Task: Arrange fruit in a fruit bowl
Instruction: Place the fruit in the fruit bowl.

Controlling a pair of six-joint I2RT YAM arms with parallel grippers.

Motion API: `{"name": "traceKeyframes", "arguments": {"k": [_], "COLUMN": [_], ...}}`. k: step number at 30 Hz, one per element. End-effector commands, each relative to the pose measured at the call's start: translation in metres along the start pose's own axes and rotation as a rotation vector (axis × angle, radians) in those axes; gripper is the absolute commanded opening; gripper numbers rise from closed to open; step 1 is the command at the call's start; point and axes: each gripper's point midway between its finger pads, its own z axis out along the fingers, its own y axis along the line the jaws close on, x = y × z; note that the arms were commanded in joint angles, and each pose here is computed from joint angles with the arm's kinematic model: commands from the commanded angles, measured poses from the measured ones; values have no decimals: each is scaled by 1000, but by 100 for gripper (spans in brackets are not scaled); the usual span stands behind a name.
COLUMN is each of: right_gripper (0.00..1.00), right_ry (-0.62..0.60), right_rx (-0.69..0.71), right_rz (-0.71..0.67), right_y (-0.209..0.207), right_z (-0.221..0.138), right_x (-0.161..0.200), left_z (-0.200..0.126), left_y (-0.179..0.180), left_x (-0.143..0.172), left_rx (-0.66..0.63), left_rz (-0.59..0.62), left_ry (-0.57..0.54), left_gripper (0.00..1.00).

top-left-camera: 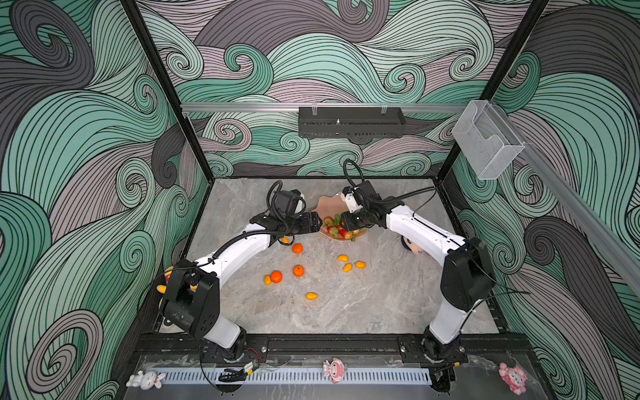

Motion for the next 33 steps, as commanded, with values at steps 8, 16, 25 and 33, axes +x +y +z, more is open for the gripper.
{"name": "traceKeyframes", "arguments": {"k": [8,16,25,33], "right_gripper": [33,32,32,36], "right_ry": [33,86,162,190], "right_rx": [27,32,83,96], "right_rz": [6,47,37,36], "right_y": [-28,-54,-72,-76], "right_z": [33,59,83,89], "right_x": [-43,-63,-55,-48], "left_z": [13,41,55,57], "left_y": [-8,-18,-3,-4], "left_x": [-20,-33,-34,-34], "left_rx": [87,151,137,148], "left_rz": [27,92,80,69], "left_ry": [53,150,182,193], "left_gripper": [86,86,86,86]}}
